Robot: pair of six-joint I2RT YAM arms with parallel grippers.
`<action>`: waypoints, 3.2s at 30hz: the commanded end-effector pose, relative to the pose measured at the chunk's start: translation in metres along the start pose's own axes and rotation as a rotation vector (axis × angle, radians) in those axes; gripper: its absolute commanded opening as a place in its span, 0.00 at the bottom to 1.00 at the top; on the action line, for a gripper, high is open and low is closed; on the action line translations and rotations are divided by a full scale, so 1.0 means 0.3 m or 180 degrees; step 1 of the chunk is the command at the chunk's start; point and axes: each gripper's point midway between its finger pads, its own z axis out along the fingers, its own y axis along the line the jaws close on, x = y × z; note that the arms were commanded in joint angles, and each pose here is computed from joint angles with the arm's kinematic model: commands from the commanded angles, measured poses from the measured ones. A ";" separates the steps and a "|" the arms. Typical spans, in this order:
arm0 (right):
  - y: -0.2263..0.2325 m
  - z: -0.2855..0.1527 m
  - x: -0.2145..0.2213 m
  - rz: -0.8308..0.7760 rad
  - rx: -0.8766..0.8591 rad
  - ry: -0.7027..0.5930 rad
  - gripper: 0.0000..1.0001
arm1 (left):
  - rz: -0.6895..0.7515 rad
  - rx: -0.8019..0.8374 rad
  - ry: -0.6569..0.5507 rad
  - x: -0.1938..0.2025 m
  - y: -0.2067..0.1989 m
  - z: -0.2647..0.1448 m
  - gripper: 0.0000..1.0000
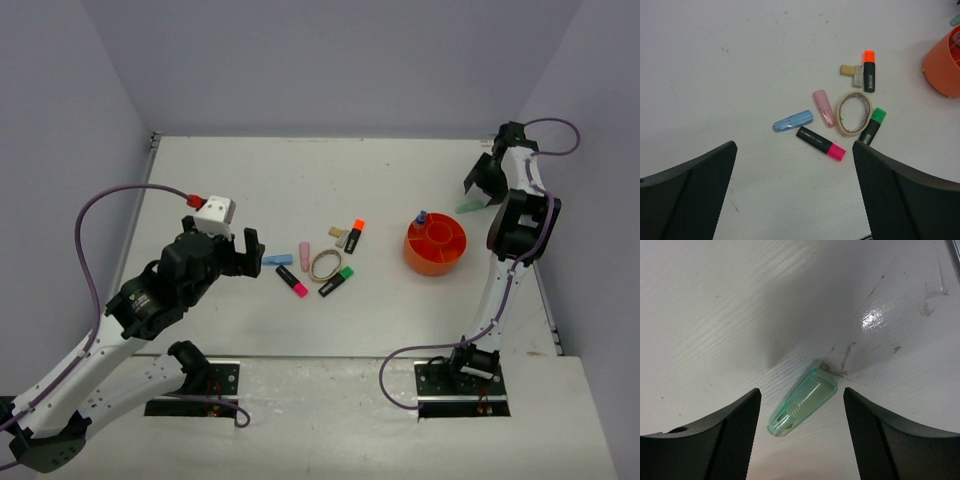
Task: Sort the stationery into containers
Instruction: Pick up the stationery from the center of the board, then place the stationery in the storage box.
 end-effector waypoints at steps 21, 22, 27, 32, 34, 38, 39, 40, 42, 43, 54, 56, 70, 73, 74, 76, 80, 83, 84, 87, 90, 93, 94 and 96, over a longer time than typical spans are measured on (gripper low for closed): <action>-0.022 -0.050 0.011 0.0437 0.0132 0.0063 0.69 | 0.0061 0.0031 -0.0176 -0.072 -0.010 -0.005 1.00; -0.021 -0.055 0.012 0.0451 0.0129 0.0062 0.68 | 0.0057 0.0039 -0.0187 -0.074 -0.011 -0.008 1.00; -0.019 -0.055 0.004 0.0463 0.0135 0.0058 0.57 | 0.0034 0.0061 -0.0239 -0.080 -0.008 -0.022 1.00; -0.027 -0.042 -0.004 0.0476 0.0167 0.0049 0.39 | -0.0002 0.0068 -0.0322 -0.091 0.003 -0.047 1.00; -0.028 -0.038 -0.006 0.0480 0.0163 0.0049 0.33 | -0.0020 0.0070 -0.0364 -0.097 0.008 -0.058 1.00; -0.028 -0.037 -0.007 0.0452 0.0149 0.0051 0.10 | -0.0037 0.0069 -0.0405 -0.101 0.012 -0.067 1.00; -0.029 -0.037 -0.009 0.0452 0.0152 0.0045 0.09 | -0.0039 0.0071 -0.0410 -0.103 0.012 -0.067 1.00; -0.029 -0.036 -0.005 0.0451 0.0152 0.0055 0.00 | -0.0035 0.0066 -0.0411 -0.104 0.013 -0.067 1.00; -0.029 -0.039 0.000 0.0448 0.0136 0.0053 0.00 | -0.0024 0.0069 -0.0390 -0.099 0.010 -0.062 1.00; -0.027 -0.039 0.001 0.0447 0.0127 0.0056 0.00 | -0.0021 0.0068 -0.0384 -0.098 0.009 -0.060 1.00; 0.065 -0.307 -0.060 0.0450 -0.0267 -0.0677 0.00 | 0.0033 0.0032 -0.0221 -0.066 -0.004 -0.013 1.00; 0.092 -0.350 -0.064 0.0433 -0.0371 -0.0733 0.00 | 0.0040 0.0025 -0.0197 -0.057 -0.005 -0.005 1.00; 0.201 -0.633 -0.037 -0.0302 -0.0556 -0.1651 0.00 | 0.0072 0.0058 -0.0016 0.004 -0.028 0.051 1.00; 0.194 -0.628 0.024 -0.0411 -0.0487 -0.1603 0.00 | 0.0075 0.0065 -0.0005 0.007 -0.033 0.059 1.00; 0.183 -0.627 0.056 -0.0450 -0.0438 -0.1604 0.00 | 0.0074 0.0053 -0.0003 0.007 -0.030 0.061 1.00; 0.177 -0.630 0.077 -0.0451 -0.0415 -0.1655 0.00 | 0.0074 0.0053 -0.0012 0.005 -0.030 0.061 1.00; 0.148 -0.589 0.147 -0.0410 -0.0346 -0.1535 0.00 | 0.0078 0.0070 0.0004 0.010 -0.034 0.063 1.00; 0.132 -0.553 0.184 -0.0404 -0.0259 -0.1456 0.00 | 0.0073 0.0093 0.0014 0.015 -0.036 0.061 1.00; 0.130 -0.547 0.192 -0.0412 -0.0237 -0.1451 0.00 | 0.0069 0.0095 0.0015 0.017 -0.036 0.060 1.00; 0.118 -0.537 0.216 -0.0422 -0.0165 -0.1437 0.00 | 0.0062 0.0105 0.0013 0.020 -0.036 0.058 1.00; 0.101 -0.527 0.242 -0.0414 -0.0144 -0.1412 0.00 | 0.0061 0.0124 0.0023 0.023 -0.040 0.059 1.00; 0.120 -0.533 0.286 -0.0462 -0.0196 -0.1396 0.00 | 0.0070 0.0134 0.0025 0.024 -0.043 0.063 1.00; 0.121 -0.541 0.290 -0.0458 -0.0224 -0.1423 0.00 | 0.0071 0.0148 0.0025 0.024 -0.047 0.064 1.00; 0.114 -0.530 0.315 -0.0470 -0.0212 -0.1397 0.00 | 0.0077 0.0152 0.0033 0.026 -0.047 0.066 1.00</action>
